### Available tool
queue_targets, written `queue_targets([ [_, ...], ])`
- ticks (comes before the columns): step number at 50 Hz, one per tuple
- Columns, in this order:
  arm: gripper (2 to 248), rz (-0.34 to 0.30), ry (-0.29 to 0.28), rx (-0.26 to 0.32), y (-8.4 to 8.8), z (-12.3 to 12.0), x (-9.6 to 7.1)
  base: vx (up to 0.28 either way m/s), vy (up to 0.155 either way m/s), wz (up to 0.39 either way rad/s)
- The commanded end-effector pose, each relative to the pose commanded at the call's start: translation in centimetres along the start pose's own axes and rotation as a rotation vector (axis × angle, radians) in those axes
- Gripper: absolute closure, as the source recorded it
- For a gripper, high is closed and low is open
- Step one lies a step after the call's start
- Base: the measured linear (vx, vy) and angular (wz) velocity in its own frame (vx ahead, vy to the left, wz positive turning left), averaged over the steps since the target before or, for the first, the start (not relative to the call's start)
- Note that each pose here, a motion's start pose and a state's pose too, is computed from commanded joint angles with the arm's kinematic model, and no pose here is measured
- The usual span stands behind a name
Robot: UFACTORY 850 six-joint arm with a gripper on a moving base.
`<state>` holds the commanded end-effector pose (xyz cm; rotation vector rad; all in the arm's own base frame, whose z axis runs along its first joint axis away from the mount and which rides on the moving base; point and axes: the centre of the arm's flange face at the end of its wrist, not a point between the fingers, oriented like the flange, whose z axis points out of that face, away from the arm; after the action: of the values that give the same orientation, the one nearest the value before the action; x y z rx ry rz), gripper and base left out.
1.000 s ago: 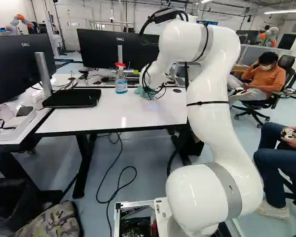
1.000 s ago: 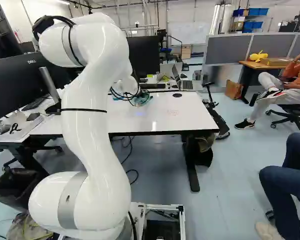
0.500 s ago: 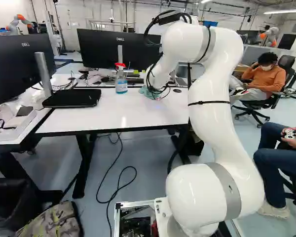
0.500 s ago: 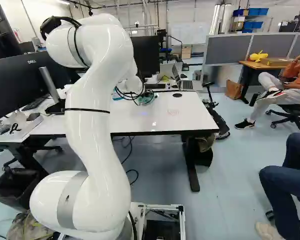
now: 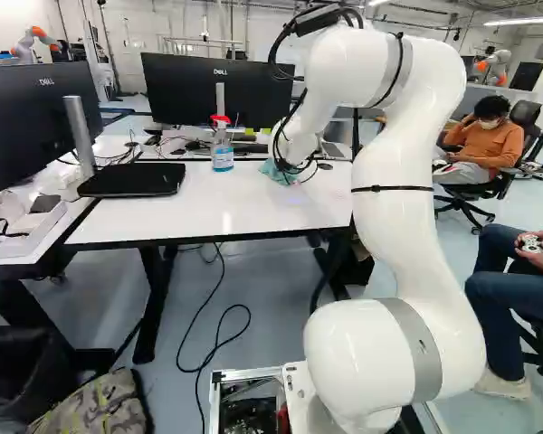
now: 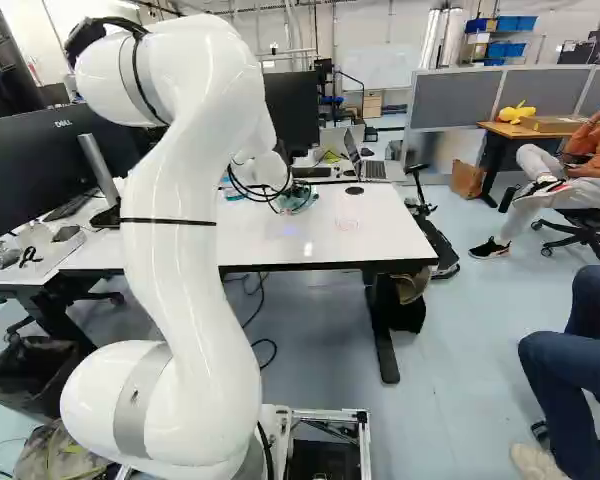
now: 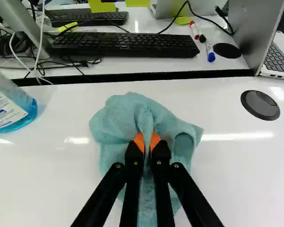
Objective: Clean the table with the green towel
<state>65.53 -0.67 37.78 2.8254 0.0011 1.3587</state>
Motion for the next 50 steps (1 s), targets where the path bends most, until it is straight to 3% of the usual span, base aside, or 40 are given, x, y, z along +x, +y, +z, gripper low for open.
queue_targets([
  [14, 216, -0.021, -0.002, 0.026, -2.2, -0.2, -0.1, 0.0, 0.0, 0.0],
  [32, 216, -0.042, 0.018, 0.054, -4.6, 1.7, 1.1, 0.0, 0.0, 0.0],
  [50, 216, -0.043, 0.032, 0.055, -4.7, 0.9, 1.8, 0.0, 0.0, 0.0],
])
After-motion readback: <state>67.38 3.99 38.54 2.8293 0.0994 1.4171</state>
